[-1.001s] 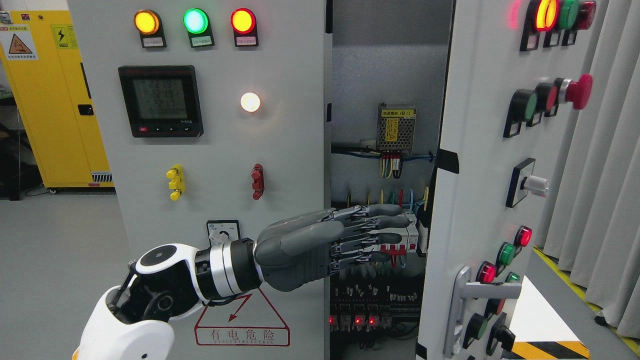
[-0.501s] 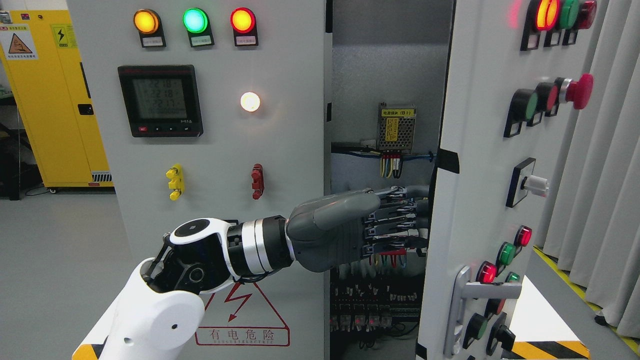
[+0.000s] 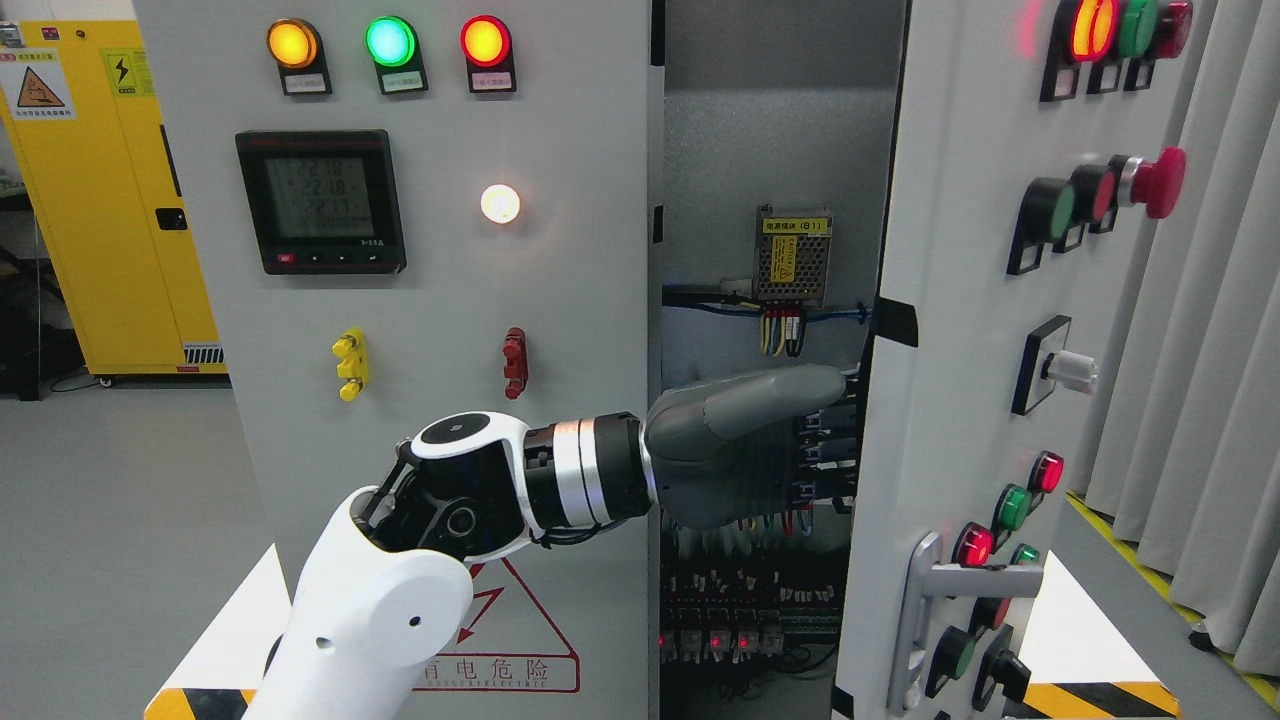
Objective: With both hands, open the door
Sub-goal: 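Push the push-button door outward with the left hand, swinging it open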
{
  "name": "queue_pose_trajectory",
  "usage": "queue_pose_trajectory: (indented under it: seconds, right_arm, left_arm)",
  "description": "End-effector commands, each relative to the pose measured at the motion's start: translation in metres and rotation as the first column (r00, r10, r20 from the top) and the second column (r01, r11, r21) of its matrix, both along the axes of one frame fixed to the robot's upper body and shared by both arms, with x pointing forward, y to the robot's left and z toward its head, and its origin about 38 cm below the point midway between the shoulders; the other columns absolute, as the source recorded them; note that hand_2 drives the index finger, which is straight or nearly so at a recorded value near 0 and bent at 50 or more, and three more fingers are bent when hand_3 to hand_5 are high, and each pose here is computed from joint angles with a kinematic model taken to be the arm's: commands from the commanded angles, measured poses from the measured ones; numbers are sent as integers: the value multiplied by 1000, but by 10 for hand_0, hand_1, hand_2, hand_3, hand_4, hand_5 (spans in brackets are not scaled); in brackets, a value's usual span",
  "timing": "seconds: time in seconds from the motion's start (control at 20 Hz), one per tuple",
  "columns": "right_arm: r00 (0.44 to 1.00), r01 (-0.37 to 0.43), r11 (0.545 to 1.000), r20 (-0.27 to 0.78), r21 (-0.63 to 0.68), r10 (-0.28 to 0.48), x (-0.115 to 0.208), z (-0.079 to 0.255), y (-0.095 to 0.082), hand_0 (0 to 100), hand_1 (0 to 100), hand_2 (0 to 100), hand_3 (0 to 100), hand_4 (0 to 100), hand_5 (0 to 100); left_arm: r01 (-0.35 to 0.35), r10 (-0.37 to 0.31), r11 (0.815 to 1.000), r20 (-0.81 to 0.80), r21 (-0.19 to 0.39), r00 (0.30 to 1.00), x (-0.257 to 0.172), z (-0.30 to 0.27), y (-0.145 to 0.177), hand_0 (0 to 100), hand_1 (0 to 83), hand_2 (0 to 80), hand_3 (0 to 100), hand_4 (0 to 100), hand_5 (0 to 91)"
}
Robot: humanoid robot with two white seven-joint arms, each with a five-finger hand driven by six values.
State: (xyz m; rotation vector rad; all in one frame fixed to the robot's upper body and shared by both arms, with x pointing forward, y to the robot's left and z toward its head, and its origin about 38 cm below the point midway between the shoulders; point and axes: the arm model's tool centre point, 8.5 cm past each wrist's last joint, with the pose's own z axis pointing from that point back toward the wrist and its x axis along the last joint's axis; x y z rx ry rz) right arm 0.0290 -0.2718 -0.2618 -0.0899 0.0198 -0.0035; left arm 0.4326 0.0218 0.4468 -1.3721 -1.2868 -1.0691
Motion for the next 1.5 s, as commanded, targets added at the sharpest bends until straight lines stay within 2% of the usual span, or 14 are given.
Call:
queue_pose_trajectory:
  seconds: [0.0, 0.6, 0.9, 1.15, 1.45]
  right_arm:
    - [1000, -20, 1000, -3, 20, 20, -1, -1, 14, 0, 500, 40, 0, 0, 0]
    - [1000, -19, 1000, 0, 19, 19, 1, -1, 13, 0, 500, 40, 0, 0, 0]
    - [1000, -20, 1000, -1, 19, 20, 0, -1, 13, 0, 500, 40, 0, 0, 0]
    - [1000, -20, 1000, -1, 18, 20, 0, -1, 13, 0, 500, 40, 0, 0, 0]
    - [1000, -18, 1000, -3, 19, 19, -1, -1, 13, 0, 500, 40, 0, 0, 0]
  left_arm:
    - [36, -36, 999, -38, 11, 999, 2, -3, -25, 120, 556, 0, 0, 0, 0]
    - [162, -161, 986, 18, -46, 987, -39, 14, -62, 120, 556, 0, 0, 0, 0]
    - [193, -191, 980, 32, -56, 981, -50, 18, -77, 120, 556, 0, 0, 0, 0]
    - [220, -221, 975, 50, 17, 974, -63, 5, -102, 120, 556, 0, 0, 0, 0]
    - [225, -229, 972, 74, 63, 971, -69, -9, -117, 120, 556, 0, 0, 0, 0]
